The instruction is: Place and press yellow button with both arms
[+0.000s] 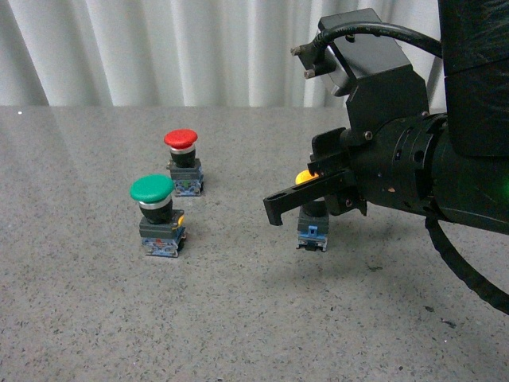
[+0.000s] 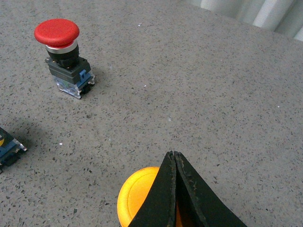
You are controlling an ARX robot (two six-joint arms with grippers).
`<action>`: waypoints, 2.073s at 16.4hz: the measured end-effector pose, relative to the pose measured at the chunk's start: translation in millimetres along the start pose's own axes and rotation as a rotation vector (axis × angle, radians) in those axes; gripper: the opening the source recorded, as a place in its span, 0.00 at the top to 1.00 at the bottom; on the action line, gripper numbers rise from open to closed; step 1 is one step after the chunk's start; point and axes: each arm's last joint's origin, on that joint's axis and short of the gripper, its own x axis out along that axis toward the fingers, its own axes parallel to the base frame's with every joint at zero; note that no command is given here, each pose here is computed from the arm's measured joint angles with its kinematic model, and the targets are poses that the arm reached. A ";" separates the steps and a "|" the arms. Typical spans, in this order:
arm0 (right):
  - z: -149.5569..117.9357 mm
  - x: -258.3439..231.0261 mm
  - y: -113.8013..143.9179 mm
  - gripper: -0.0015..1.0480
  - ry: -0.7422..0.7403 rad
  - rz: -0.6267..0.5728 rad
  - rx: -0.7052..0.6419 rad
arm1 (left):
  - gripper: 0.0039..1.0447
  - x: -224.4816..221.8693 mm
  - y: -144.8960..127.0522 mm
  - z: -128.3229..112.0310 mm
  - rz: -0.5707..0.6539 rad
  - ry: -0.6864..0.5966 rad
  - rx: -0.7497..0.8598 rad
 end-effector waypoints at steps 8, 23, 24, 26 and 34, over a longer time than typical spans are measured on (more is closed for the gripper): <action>-4.8 0.2 2.9 0.98 0.022 -0.002 -0.049 | 0.06 0.0 0.0 0.0 0.000 0.000 0.000; 37.4 -134.5 -24.9 0.98 -0.542 -0.029 0.286 | 0.06 0.0 0.0 0.0 0.000 0.000 0.000; 23.4 -148.8 -27.7 0.98 -0.472 -0.140 0.292 | 0.06 0.0 0.0 0.0 0.000 0.000 0.000; -18.5 -187.6 -50.4 0.98 -0.348 -0.424 0.239 | 0.06 0.0 0.1 0.0 0.003 0.000 0.000; -84.4 -239.9 -57.1 0.98 -0.391 -0.459 0.202 | 0.06 0.0 0.0 0.0 0.000 0.000 0.000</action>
